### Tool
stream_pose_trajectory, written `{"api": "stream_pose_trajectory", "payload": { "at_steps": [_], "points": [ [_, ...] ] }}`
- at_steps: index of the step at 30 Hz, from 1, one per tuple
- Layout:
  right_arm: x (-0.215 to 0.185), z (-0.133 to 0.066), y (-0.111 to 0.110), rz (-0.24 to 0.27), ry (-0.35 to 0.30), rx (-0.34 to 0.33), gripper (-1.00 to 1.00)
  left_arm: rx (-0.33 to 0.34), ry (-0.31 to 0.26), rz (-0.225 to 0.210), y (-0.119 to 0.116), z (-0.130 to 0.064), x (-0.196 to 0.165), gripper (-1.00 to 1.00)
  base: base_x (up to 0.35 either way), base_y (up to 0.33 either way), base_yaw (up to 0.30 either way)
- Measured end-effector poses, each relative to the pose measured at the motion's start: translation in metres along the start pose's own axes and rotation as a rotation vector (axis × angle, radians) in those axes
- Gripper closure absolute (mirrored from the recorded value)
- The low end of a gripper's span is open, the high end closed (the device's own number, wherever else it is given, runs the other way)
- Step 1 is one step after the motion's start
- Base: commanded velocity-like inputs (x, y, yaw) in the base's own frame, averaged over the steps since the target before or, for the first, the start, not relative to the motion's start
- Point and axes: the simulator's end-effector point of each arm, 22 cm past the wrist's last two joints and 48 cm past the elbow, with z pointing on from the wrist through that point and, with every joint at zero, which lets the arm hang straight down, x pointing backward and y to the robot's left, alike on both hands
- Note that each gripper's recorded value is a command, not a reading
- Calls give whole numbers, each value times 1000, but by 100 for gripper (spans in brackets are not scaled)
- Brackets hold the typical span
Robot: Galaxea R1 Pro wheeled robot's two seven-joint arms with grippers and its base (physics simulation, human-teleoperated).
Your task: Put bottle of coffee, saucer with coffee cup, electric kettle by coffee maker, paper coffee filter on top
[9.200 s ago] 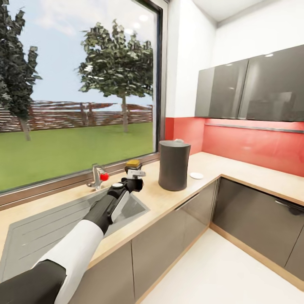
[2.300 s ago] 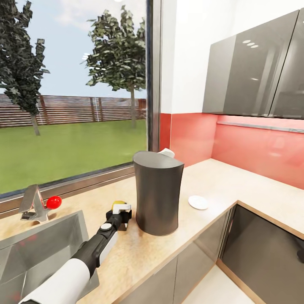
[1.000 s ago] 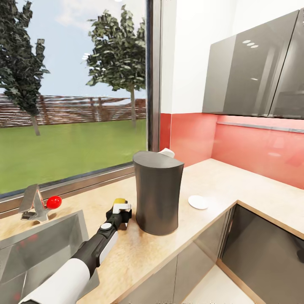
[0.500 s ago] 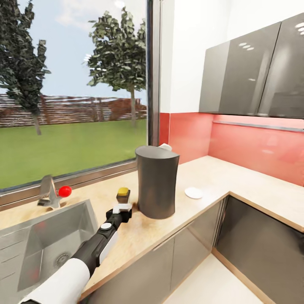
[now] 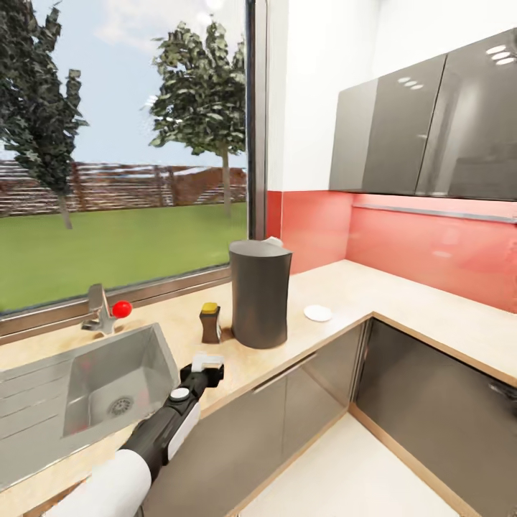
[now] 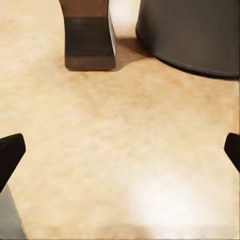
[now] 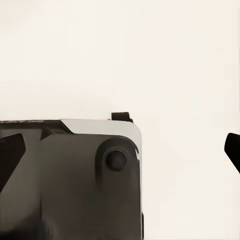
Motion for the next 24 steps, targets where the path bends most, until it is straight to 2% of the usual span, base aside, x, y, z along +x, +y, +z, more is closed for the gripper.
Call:
{"api": "stream_pose_trajectory", "payload": {
  "at_steps": [6,12,15,17,20,24],
  "points": [
    [0,0,0,0,-1,0,-100,9,-49,-34,-8,-19,41,-100,-158,-84,0],
    [0,0,0,0,-3,0,-100,24,-20,-51,-19,-40,92,-100,-16,-9,0],
    [-1,0,0,0,-5,-1,-100,28,-40,-64,-22,-52,111,-100,-3,-2,0],
    [-1,0,0,-1,-5,-1,-100,41,-53,-61,-28,-60,120,-100,-1,0,0],
    [-2,0,1,1,-6,-1,-100,80,-51,-34,-45,-73,139,-100,0,0,0],
    [-2,0,1,0,-6,-1,-100,102,-12,-23,-55,-89,170,-100,0,0,0]
  ]
}}
